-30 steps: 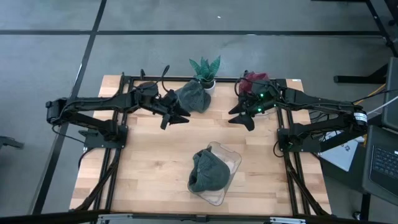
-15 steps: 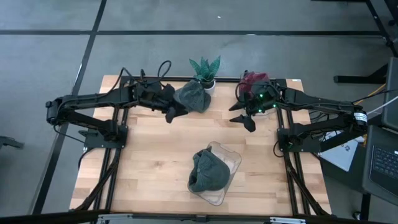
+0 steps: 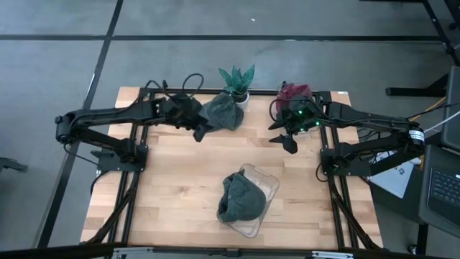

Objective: Pick & Place hat
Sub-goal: Put the gray cap into the bottom middle transparent bin

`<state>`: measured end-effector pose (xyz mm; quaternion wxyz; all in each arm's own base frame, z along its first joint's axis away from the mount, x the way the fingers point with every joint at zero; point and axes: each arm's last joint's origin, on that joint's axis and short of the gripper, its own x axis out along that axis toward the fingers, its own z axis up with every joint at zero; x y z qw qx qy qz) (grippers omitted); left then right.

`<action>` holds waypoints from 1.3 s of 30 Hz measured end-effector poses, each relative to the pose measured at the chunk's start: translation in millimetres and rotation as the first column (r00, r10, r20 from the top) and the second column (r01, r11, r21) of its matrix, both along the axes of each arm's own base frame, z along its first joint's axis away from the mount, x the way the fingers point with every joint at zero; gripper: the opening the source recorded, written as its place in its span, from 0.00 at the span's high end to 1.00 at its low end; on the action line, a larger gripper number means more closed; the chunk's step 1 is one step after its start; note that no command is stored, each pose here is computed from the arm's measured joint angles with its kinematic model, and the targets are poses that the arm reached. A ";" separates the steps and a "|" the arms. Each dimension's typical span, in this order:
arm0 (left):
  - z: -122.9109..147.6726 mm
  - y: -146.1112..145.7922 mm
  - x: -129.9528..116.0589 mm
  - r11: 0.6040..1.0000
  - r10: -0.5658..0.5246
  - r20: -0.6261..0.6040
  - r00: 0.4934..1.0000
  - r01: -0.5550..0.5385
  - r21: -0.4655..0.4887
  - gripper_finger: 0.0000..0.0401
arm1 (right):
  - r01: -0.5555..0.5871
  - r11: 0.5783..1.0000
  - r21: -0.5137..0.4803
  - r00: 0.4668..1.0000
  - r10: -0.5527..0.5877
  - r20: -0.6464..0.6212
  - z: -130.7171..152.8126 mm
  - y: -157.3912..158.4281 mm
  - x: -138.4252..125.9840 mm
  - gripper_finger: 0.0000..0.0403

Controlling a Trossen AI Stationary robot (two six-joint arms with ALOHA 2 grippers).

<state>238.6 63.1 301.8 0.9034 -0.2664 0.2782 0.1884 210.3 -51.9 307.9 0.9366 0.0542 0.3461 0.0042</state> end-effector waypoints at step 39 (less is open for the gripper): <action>-86.0 93.4 41.5 0.941 0.072 -0.324 0.943 0.043 0.336 0.43 | 0.208 0.977 0.040 0.978 -0.207 -0.030 -0.9 -4.3 -1.0 0.36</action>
